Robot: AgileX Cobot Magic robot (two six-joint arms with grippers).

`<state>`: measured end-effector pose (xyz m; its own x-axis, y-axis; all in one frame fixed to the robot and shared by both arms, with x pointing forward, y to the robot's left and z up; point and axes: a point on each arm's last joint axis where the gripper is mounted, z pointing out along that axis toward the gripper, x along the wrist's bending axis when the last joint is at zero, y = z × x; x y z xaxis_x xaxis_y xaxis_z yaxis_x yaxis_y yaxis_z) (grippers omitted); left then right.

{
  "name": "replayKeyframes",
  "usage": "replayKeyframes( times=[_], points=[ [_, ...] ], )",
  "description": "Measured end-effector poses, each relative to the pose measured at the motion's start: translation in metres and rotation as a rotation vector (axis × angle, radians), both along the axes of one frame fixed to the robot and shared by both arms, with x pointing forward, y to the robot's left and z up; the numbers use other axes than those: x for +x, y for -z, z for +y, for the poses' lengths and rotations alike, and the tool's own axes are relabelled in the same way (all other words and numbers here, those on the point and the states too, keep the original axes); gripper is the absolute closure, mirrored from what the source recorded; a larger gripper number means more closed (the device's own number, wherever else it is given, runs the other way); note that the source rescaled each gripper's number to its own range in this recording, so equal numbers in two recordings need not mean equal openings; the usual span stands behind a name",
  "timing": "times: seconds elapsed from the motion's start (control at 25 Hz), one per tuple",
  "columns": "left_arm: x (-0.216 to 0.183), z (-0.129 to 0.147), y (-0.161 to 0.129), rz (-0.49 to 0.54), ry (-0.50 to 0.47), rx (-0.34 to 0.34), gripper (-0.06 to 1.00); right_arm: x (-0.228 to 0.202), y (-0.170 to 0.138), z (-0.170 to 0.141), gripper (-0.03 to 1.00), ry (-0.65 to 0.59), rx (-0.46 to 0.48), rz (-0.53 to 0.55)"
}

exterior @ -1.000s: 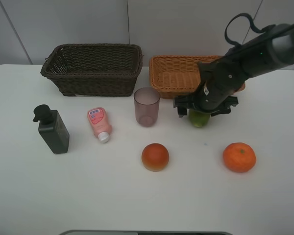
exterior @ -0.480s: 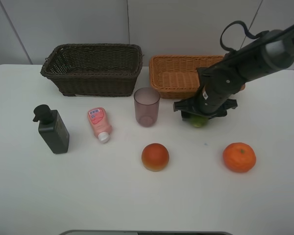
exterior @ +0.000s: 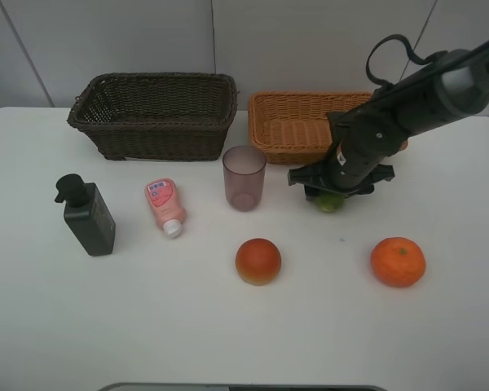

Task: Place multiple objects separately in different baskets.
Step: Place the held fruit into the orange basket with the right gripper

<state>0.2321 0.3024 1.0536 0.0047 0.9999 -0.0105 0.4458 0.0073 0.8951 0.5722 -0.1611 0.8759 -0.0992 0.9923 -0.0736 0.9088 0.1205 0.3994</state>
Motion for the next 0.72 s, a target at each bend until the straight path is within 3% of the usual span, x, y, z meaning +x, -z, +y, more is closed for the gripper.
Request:
replayKeyframes(
  times=[0.48,0.72],
  points=[
    [0.0,0.0,0.0,0.0,0.0,0.0,-0.06,0.0,-0.002,0.0,0.9,0.003,-0.001,-0.002],
    [0.0,0.0,0.0,0.0,0.0,0.0,-0.06,-0.009,-0.036,-0.007,0.9,0.024,-0.032,0.013]
  ],
)
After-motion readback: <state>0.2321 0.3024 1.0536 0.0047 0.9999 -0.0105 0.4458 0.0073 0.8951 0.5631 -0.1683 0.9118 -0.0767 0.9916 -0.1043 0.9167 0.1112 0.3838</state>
